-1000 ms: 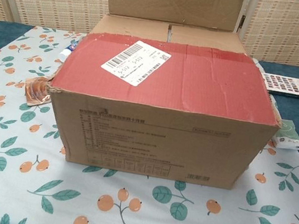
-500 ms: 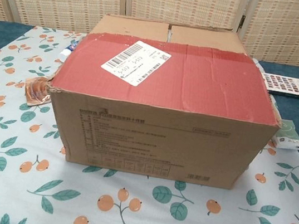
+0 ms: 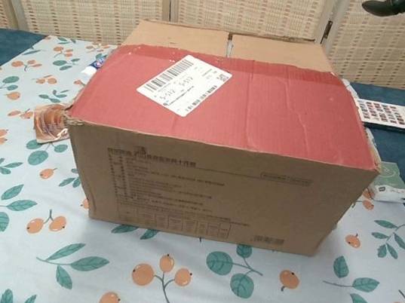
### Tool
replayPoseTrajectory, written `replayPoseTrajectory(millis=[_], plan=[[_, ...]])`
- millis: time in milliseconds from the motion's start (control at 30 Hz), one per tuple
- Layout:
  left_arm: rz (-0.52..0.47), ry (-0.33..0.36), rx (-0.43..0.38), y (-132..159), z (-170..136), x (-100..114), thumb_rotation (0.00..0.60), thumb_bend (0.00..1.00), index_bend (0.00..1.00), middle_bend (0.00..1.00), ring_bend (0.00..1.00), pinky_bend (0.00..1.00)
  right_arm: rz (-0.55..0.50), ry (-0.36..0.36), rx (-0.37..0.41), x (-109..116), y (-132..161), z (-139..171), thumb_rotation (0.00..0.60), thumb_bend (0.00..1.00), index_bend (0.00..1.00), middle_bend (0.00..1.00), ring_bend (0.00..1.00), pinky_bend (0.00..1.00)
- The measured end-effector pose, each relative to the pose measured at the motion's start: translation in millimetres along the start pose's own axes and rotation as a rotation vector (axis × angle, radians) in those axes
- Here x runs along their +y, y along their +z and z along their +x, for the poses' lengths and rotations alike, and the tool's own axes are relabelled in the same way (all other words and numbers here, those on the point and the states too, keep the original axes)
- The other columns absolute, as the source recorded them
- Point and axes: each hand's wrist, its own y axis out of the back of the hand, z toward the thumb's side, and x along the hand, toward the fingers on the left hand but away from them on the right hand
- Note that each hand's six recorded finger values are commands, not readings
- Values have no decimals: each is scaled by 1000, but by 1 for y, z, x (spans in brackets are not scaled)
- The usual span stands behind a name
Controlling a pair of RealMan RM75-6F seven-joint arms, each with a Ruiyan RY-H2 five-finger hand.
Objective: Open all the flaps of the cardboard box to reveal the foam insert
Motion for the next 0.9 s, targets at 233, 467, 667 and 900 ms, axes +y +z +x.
replayPoseTrajectory(millis=[233, 467, 667, 900], plan=[[-13, -24, -11, 0, 2, -2, 600, 385, 114, 108, 75, 0, -311, 86, 37, -9, -3, 12, 600, 445, 98, 89, 147, 183], [-54, -51, -27, -1, 3, -3, 600, 385, 103, 108, 73, 0, -578, 198, 63, -19, -6, 16, 600, 445, 130, 141, 193, 211], [-64, -52, -11, -6, 5, -4, 600, 385, 103, 108, 78, 0, -697, 292, 48, -30, -15, 16, 600, 444, 138, 149, 210, 219], [-68, -64, -17, -4, 8, -5, 600, 385, 103, 108, 76, 0, -784, 377, 16, -40, -27, 12, 600, 445, 146, 155, 237, 247]])
